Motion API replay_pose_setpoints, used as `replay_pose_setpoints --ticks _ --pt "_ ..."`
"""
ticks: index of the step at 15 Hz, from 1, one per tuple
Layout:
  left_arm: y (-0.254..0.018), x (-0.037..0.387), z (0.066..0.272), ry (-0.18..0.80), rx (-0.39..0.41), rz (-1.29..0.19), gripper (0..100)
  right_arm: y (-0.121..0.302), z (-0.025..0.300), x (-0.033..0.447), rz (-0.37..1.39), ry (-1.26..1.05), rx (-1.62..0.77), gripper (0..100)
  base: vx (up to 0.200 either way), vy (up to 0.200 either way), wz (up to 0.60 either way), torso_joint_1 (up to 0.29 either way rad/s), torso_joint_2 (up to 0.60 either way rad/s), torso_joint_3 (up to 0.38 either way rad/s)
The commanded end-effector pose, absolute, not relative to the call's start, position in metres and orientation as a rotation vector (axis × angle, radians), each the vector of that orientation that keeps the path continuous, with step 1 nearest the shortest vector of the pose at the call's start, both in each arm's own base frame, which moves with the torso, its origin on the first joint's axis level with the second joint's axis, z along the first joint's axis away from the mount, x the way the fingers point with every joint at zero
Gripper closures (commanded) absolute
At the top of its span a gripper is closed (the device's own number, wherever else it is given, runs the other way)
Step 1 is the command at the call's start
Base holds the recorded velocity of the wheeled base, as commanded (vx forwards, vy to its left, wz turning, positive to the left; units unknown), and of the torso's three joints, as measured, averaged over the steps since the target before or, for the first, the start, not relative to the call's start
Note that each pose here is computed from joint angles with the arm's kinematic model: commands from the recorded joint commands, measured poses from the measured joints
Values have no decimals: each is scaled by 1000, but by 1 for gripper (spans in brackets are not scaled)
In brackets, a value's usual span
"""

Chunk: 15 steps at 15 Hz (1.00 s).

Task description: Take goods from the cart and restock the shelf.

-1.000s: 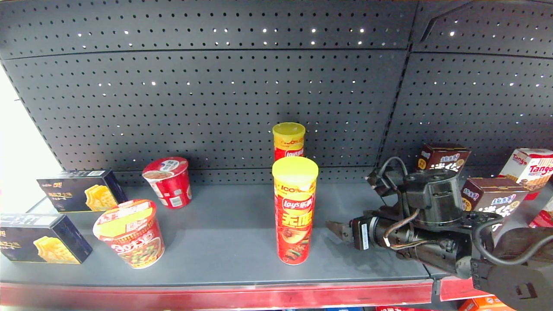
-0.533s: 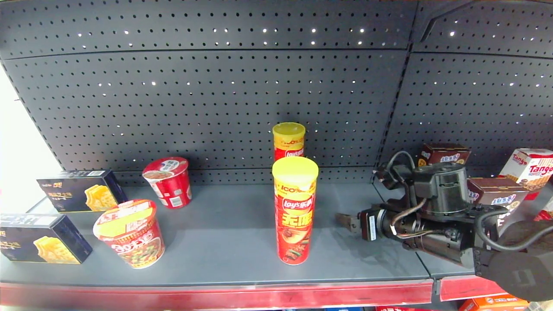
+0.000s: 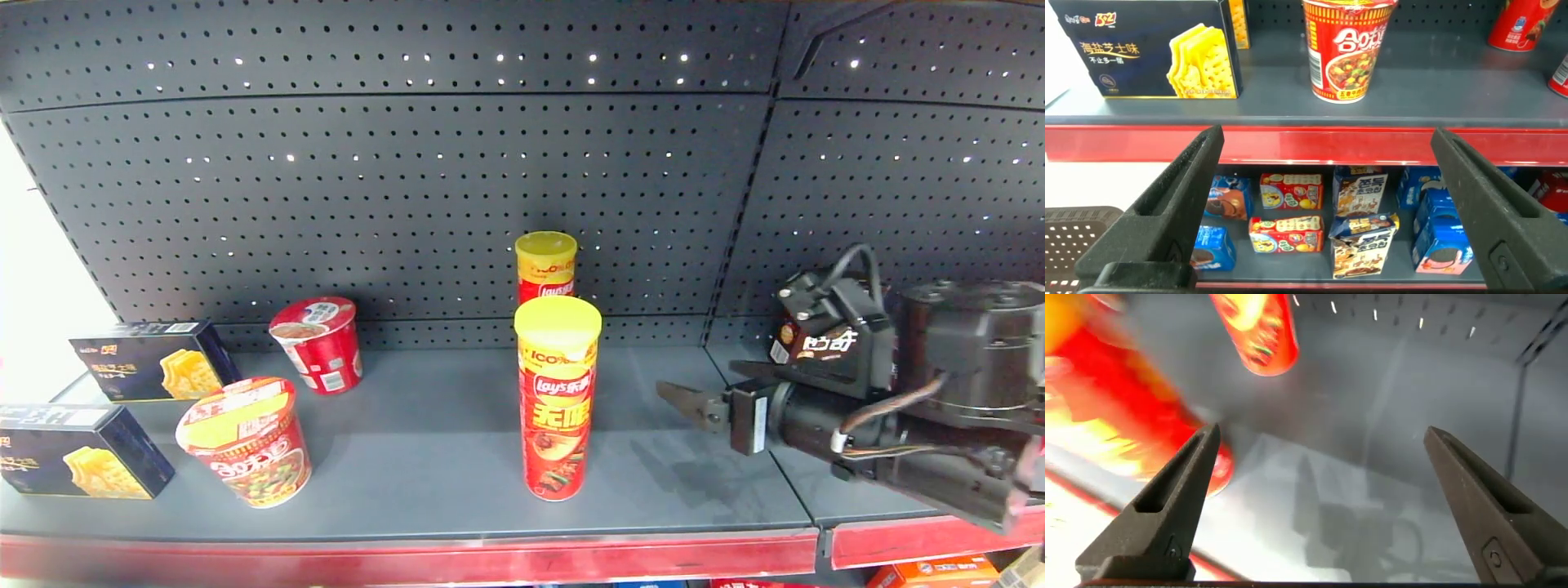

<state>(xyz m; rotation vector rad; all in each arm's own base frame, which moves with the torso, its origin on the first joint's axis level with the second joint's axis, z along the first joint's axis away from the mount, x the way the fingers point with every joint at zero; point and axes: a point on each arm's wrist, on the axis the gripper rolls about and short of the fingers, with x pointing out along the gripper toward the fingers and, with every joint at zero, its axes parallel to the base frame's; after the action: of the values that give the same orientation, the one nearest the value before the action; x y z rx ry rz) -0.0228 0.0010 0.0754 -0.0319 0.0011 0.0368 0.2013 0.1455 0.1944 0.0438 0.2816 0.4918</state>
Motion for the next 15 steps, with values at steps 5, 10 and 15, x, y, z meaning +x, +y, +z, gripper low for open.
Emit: replay_pose_setpoints --ticks 5,10,15 --pt "1 -23 75 2 -32 38 0 24 228 55 409 -61 100 0 0 0 0 0 0 0" --pt "1 -23 75 2 -32 37 0 3 141 -11 117 -140 1 0 0 0 0 0 0 0" --pt "1 -23 75 2 -32 37 0 1 82 -23 3 -66 5 0 0 0 0 0 0 0"
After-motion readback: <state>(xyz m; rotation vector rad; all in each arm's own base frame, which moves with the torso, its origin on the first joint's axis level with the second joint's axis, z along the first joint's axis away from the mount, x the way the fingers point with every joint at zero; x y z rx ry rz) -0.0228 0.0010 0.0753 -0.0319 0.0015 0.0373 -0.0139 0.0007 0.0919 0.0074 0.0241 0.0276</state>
